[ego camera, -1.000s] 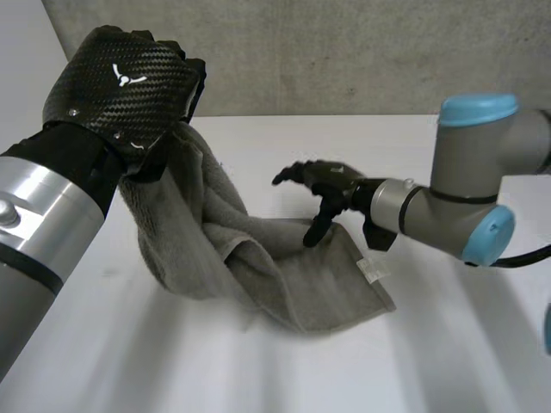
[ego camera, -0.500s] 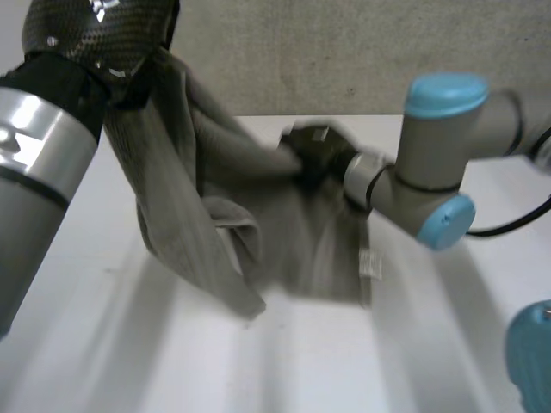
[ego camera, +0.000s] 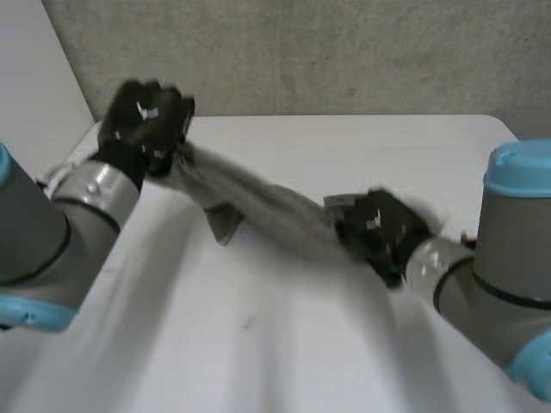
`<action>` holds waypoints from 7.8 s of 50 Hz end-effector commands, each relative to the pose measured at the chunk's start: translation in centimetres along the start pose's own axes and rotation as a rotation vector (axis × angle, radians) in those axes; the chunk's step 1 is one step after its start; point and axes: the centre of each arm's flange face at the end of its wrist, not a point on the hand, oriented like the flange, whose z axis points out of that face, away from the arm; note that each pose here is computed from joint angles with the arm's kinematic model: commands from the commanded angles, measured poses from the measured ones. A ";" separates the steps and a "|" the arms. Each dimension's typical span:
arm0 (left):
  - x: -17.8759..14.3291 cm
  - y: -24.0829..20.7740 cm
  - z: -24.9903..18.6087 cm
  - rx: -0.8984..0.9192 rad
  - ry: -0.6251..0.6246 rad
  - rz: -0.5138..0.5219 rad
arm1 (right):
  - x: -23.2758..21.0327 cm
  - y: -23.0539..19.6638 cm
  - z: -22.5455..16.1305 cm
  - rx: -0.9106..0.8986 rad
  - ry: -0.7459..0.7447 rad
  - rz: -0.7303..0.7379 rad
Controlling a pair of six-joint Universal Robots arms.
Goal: Fold the laundry
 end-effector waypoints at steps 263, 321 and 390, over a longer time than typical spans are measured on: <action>1.2 7.9 -5.5 -0.575 0.243 0.162 | 1.5 3.0 -1.0 -0.259 -0.173 -0.034; 2.9 12.4 -1.7 -0.166 0.118 0.226 | 1.7 5.6 5.7 -0.018 0.044 0.218; -0.7 14.5 -2.4 -0.308 0.016 -0.091 | 5.5 11.5 2.8 -0.151 0.193 0.555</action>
